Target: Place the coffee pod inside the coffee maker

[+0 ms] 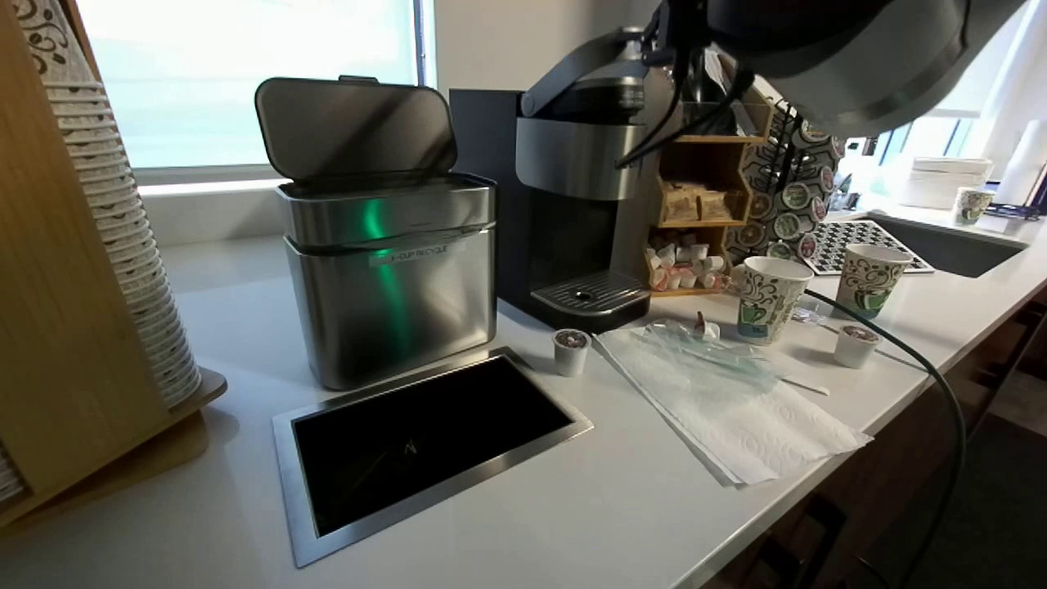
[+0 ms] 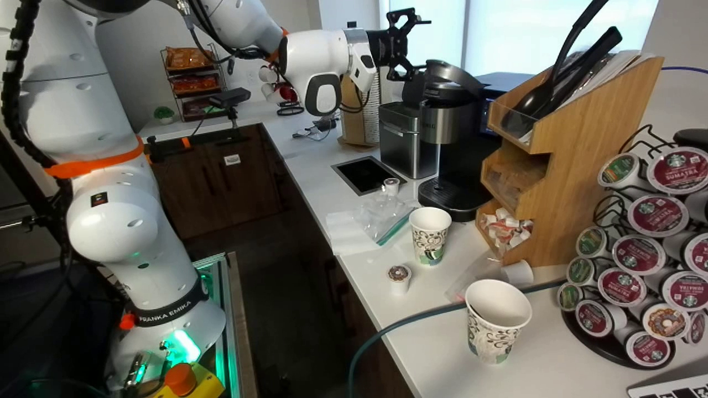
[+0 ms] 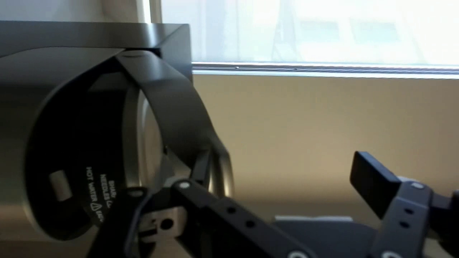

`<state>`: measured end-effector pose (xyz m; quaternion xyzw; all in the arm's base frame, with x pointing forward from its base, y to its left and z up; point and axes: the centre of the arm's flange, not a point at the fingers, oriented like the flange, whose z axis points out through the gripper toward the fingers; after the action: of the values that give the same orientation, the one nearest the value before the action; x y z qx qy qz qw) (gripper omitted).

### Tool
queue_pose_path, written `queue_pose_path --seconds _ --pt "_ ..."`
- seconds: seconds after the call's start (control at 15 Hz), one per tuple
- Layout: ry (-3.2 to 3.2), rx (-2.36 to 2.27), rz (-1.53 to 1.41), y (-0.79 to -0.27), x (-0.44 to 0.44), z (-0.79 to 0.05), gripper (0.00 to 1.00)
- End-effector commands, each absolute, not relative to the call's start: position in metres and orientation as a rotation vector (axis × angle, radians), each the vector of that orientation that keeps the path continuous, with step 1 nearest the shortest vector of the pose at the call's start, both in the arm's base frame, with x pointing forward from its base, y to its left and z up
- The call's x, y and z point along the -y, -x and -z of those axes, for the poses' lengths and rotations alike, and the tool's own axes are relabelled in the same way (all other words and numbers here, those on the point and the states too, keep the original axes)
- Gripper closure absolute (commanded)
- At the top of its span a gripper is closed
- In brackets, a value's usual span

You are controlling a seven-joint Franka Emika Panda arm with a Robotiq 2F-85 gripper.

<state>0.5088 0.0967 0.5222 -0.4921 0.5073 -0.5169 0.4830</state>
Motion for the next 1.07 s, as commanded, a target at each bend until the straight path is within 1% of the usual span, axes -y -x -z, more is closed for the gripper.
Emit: queue_pose_path --seconds 0.0,0.13,0.2,0.27,0.4,0.67,1.0 --pt "1.085 -1.203 1.292 -0.533 -0.100 -0.575 0.00" --pt "1.086 -1.122 1.296 -0.521 -0.109 -0.599 0.00" --pt "1.133 -1.075 1.270 -0.507 -0.115 -0.603 0.00" --pt "1.198 -1.026 1.239 -0.489 -0.122 -0.598 0.00" --pt "1.328 -0.974 1.229 -0.471 -0.130 -0.584 0.00" --pt "1.491 -0.864 1.422 -0.437 -0.076 -0.569 0.00" --pt "1.750 -0.730 1.488 -0.388 -0.016 -0.562 0.00"
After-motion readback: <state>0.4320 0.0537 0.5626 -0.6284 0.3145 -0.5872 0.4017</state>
